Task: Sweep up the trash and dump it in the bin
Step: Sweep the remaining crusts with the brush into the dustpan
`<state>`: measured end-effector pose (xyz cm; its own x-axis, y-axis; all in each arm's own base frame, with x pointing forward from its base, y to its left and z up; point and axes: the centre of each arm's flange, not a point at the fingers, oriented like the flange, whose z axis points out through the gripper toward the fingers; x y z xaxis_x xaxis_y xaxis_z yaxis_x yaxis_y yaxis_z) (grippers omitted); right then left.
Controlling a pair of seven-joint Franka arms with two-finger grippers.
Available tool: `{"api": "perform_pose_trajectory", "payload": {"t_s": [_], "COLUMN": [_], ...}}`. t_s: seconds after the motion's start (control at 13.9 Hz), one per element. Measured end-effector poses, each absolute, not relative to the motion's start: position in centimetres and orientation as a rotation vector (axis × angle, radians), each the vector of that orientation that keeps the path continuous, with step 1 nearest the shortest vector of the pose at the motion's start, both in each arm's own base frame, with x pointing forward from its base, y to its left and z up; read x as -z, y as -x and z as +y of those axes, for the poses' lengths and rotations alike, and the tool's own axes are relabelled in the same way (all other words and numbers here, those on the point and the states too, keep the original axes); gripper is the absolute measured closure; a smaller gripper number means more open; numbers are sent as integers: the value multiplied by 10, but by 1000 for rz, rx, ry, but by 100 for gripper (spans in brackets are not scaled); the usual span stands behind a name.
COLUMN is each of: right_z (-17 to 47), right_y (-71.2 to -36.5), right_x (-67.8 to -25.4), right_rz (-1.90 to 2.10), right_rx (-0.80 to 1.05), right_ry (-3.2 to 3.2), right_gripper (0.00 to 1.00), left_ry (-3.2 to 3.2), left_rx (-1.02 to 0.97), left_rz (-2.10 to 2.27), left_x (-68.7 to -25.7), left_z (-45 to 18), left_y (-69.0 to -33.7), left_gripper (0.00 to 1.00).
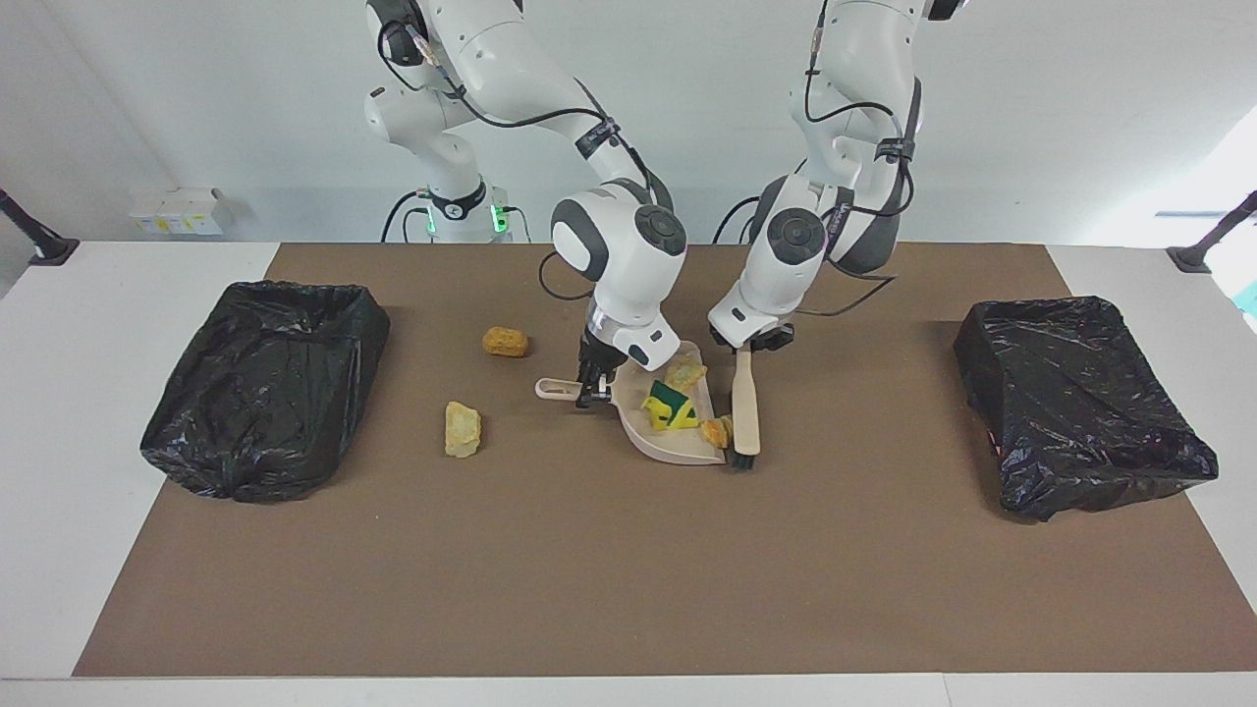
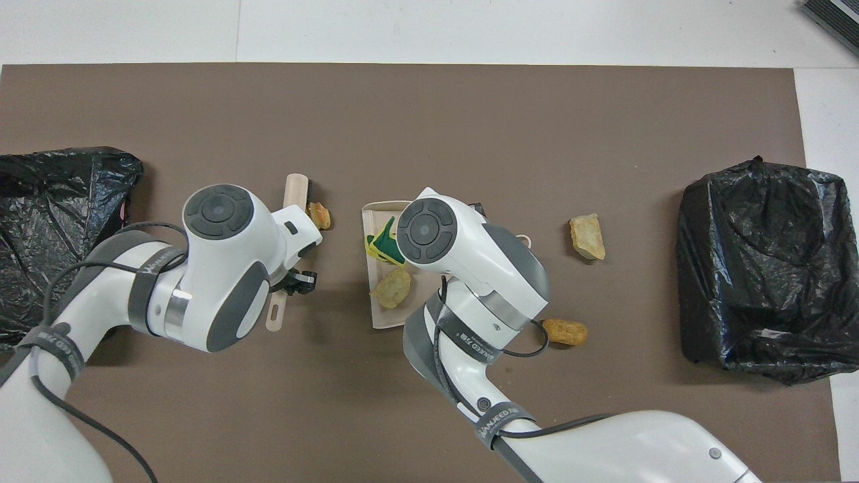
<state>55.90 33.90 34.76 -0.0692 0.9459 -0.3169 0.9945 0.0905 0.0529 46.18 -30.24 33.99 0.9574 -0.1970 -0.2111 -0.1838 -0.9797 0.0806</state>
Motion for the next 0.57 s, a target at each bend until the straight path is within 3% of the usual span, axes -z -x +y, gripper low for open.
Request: {"api": "perform_pose_trajectory", "payload": {"t_s": [0.57], "right_z": [333], "right_y": [-564], "right_x": [-347], "right_rz": [2094], "right_rx": [245], "right_ry": [-1961], "right_gripper": [68], "left_ry": [-2888], "left_rx": [351], "left_rz": [-201], "left_x": [-399], "left_z": [-316], "left_y": [-442], "left_gripper": [74]}}
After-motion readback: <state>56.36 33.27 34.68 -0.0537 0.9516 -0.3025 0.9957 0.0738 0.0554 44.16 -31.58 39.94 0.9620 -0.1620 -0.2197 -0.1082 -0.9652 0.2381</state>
